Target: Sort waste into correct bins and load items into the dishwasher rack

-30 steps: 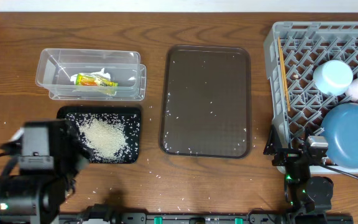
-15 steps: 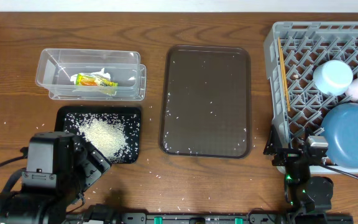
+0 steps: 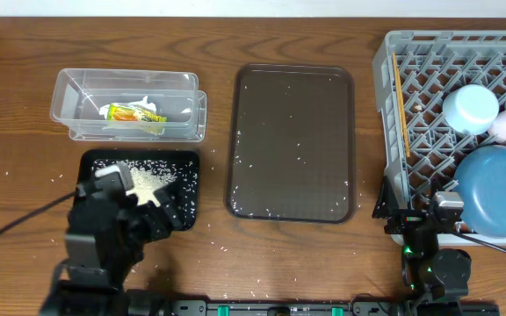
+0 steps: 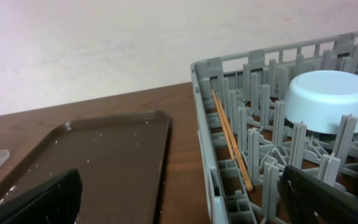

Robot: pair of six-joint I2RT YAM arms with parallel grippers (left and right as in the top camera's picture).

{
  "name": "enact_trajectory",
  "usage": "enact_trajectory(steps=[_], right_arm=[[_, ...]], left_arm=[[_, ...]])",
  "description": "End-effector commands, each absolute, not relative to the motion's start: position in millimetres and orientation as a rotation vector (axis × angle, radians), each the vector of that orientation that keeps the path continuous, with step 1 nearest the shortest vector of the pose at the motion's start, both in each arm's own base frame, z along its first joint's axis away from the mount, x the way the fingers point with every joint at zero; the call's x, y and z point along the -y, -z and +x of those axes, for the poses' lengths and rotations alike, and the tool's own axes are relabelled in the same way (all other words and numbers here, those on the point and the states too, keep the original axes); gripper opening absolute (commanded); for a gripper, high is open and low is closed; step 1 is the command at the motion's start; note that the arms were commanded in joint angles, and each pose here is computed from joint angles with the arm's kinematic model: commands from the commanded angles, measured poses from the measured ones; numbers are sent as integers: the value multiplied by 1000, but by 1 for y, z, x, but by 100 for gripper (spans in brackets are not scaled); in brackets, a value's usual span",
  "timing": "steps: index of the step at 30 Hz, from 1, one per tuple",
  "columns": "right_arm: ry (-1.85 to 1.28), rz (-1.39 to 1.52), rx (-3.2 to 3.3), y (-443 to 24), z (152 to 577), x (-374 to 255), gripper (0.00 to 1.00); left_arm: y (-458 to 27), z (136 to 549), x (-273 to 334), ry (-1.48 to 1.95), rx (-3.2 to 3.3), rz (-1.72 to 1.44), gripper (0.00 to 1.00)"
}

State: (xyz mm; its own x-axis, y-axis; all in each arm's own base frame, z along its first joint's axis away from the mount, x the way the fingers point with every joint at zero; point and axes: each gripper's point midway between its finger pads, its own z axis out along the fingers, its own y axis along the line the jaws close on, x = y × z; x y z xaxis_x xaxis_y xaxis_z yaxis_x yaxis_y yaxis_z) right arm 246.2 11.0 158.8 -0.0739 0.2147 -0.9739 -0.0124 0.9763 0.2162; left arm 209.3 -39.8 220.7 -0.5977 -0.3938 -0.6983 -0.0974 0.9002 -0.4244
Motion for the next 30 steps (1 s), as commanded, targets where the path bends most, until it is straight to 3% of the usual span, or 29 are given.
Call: enact_trajectory(steps=[1,11,30], right_arm=[[-165,157,-1633,-158,246,-8,99],[-165,157,-1633,-158,246,-8,99],[-165,157,-1633,-158,246,-8,99]], left_arm=[[-192,212,49,471,-2166,-261,91],[-159,231,58,546,-1897,-175,91],[-171,245,25,406,-1586,-190,90]])
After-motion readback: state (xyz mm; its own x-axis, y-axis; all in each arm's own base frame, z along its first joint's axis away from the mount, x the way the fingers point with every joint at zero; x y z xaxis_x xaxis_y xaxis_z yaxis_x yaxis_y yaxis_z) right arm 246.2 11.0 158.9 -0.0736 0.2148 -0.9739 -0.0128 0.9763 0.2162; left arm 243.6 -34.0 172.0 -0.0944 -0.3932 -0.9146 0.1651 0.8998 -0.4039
